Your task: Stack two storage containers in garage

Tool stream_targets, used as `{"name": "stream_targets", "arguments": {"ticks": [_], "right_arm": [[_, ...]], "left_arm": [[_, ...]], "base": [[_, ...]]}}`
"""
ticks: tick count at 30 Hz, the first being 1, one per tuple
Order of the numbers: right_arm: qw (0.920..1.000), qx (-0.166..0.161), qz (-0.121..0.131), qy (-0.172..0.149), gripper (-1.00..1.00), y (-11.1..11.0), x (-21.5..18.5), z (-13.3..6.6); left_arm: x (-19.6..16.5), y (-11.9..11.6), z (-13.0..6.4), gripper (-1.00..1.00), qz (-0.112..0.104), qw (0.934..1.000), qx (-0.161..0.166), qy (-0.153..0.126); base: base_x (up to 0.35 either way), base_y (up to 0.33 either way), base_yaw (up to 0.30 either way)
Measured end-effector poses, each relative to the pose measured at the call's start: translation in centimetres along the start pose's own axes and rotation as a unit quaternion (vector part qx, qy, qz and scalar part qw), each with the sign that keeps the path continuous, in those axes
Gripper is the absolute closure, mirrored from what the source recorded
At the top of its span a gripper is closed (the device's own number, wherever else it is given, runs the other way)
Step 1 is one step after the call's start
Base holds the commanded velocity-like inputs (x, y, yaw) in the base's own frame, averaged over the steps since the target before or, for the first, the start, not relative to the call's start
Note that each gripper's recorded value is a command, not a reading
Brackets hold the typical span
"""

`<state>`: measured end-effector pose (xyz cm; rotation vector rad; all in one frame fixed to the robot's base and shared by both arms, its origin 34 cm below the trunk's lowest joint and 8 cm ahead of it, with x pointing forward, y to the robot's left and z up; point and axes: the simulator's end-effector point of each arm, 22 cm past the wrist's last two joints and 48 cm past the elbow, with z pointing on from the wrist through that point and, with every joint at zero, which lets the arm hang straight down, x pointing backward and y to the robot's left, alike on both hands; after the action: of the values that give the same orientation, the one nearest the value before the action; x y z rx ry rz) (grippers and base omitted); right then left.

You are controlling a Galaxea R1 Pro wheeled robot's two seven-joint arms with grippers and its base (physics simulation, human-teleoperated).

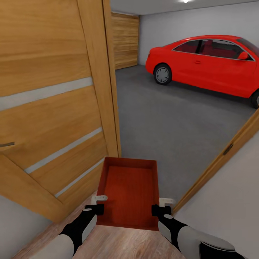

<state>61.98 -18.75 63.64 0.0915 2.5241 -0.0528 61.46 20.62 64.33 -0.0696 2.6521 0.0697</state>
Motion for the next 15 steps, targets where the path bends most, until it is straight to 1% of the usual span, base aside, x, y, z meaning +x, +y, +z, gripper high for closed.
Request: {"name": "stream_targets", "arguments": {"ticks": [4, 6, 10, 15], "right_arm": [[1.0, 0.0, 0.0, 0.0, 1.0, 0.0, 0.0, 0.0], [1.0, 0.0, 0.001, 0.0, 1.0, 0.03, 0.02, -0.01], [1.0, 0.0, 0.005, 0.001, 1.0, 0.21, 0.04, -0.05], [1.0, 0.0, 0.004, 0.001, 1.0, 0.17, 0.05, -0.04]], "left_arm": [[0.0, 0.0, 0.0, 1.0, 0.0, 1.0, 0.0, 0.0], [-0.08, 0.03, -0.01, 1.0, 0.001, 1.0, 0.0, 0.0], [-0.39, 0.2, -0.06, 1.0, 0.006, 1.0, 0.0, 0.0], [-0.29, 0.17, -0.04, 1.0, 0.005, 1.0, 0.0, 0.0]], "base": [[0.192, 0.269, -0.005], [0.193, 0.27, -0.137], [0.193, 0.257, -0.241], [0.179, 0.19, -0.275]]}}
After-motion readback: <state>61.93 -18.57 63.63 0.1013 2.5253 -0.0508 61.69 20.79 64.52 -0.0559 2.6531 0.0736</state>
